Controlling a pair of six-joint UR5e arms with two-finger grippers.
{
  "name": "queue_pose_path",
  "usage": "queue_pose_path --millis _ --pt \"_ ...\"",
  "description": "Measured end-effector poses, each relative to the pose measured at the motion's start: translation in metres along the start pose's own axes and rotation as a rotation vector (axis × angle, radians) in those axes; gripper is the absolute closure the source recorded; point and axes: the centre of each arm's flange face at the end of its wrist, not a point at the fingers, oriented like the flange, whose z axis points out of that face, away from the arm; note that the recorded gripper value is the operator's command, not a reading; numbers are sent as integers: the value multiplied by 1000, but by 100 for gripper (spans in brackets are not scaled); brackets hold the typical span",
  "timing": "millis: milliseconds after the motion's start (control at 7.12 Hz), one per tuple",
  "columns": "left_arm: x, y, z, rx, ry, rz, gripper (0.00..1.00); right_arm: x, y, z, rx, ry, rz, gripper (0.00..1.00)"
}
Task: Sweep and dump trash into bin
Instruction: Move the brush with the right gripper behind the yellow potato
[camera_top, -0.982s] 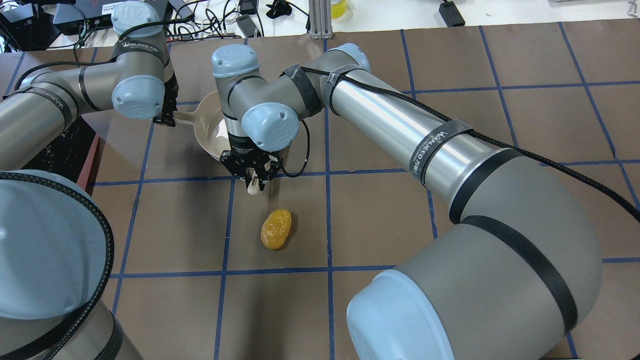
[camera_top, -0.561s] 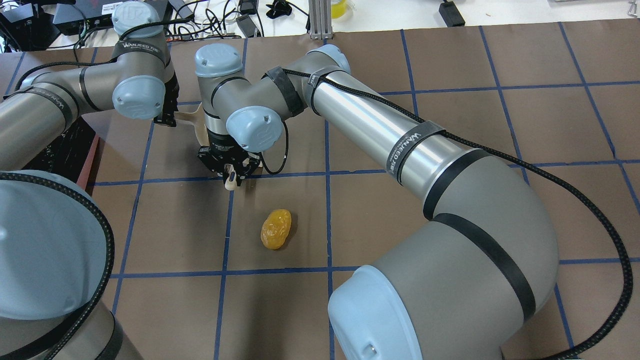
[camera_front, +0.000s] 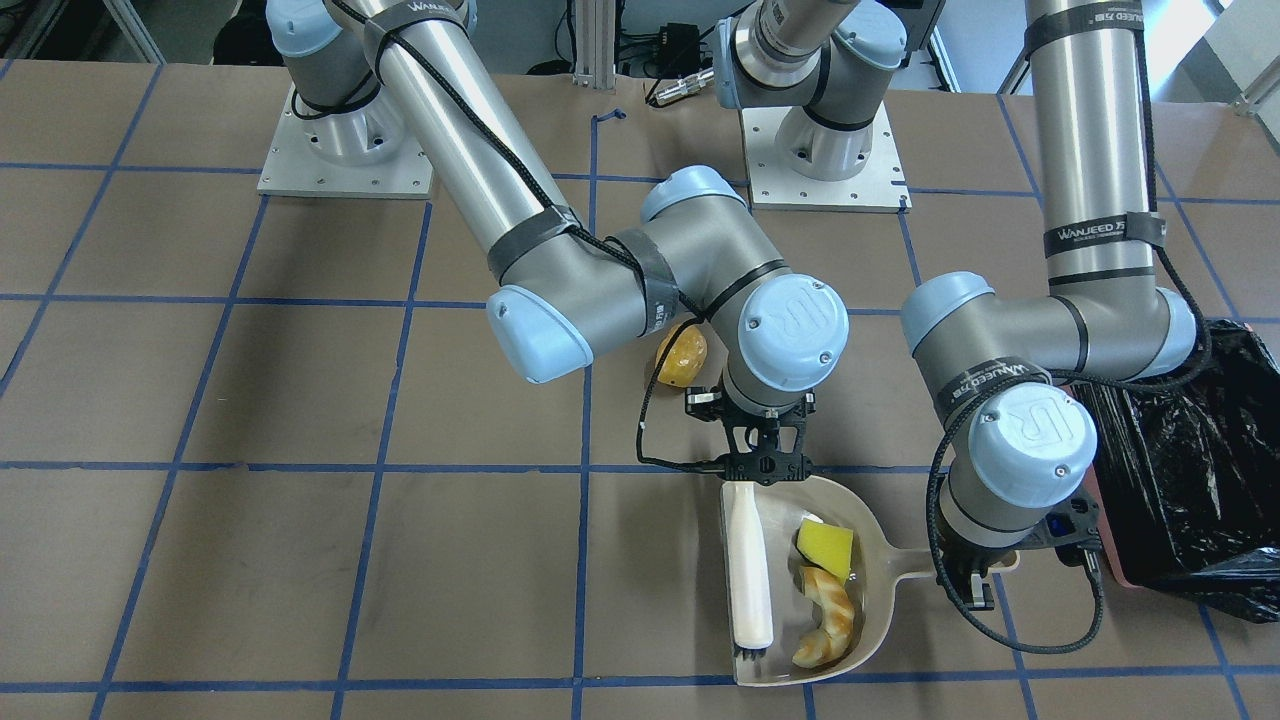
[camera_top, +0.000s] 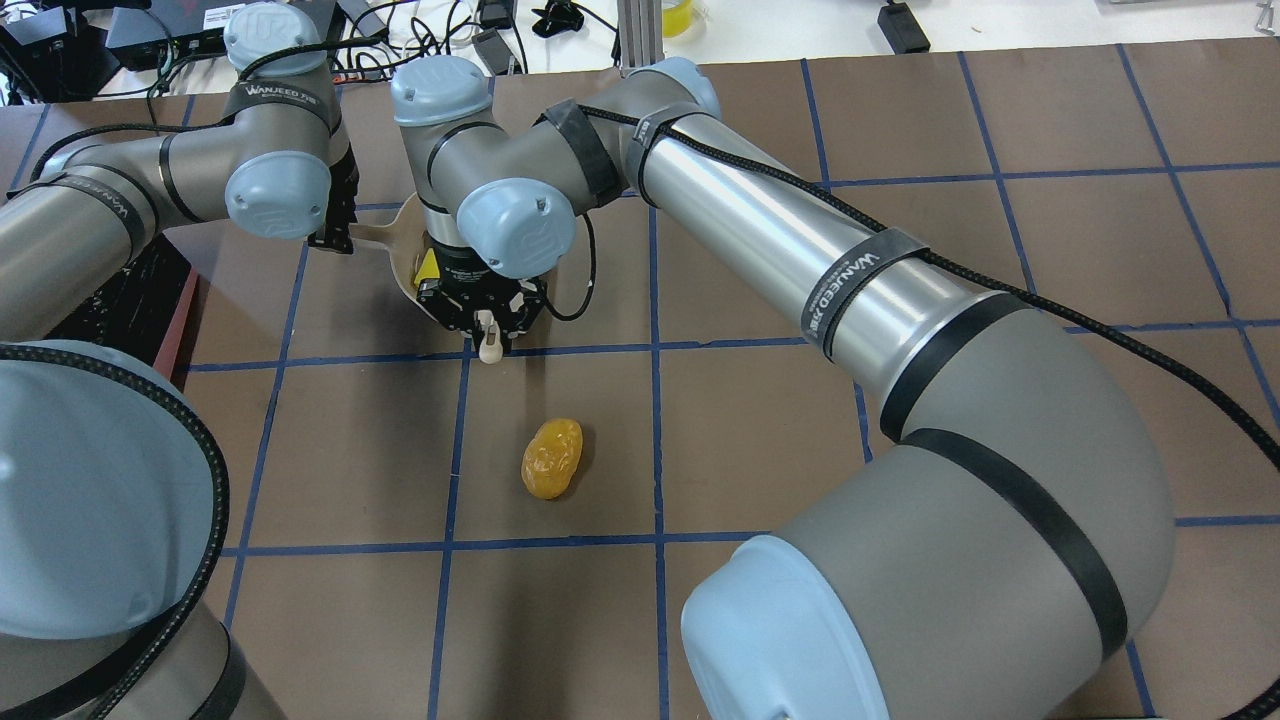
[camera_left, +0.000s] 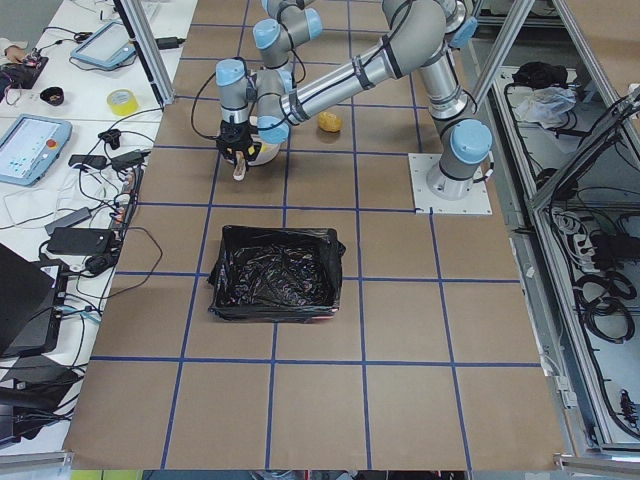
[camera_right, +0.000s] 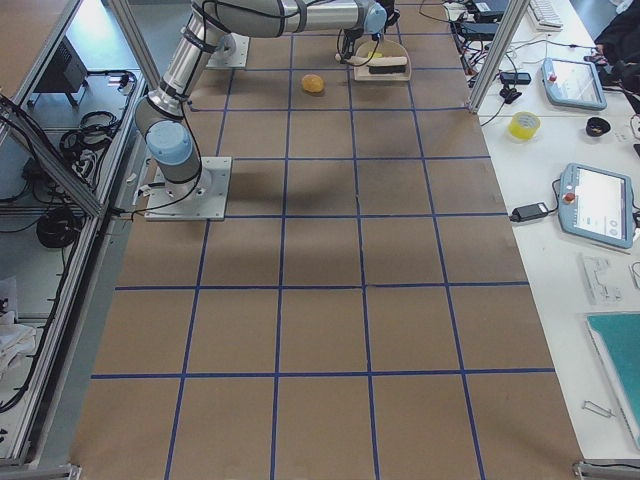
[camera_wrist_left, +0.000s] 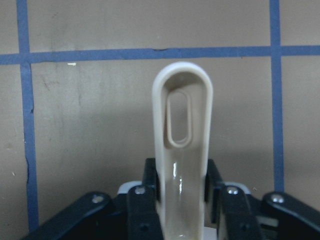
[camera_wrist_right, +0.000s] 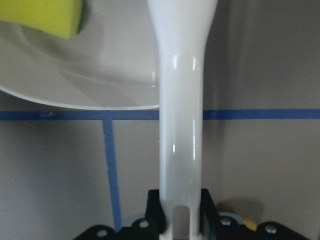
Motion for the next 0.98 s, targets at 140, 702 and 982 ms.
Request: queue_pose_path --millis 140,702,982 --pt "0 0 0 0 0 2 100 24 -2 -19 -13 47 19 100" --pt "-33 1 -25 -5 7 40 100 121 30 -65 -187 220 63 100" --pt "-72 -1 -35 -6 -1 52 100 153 100 -53 -264 251 93 100"
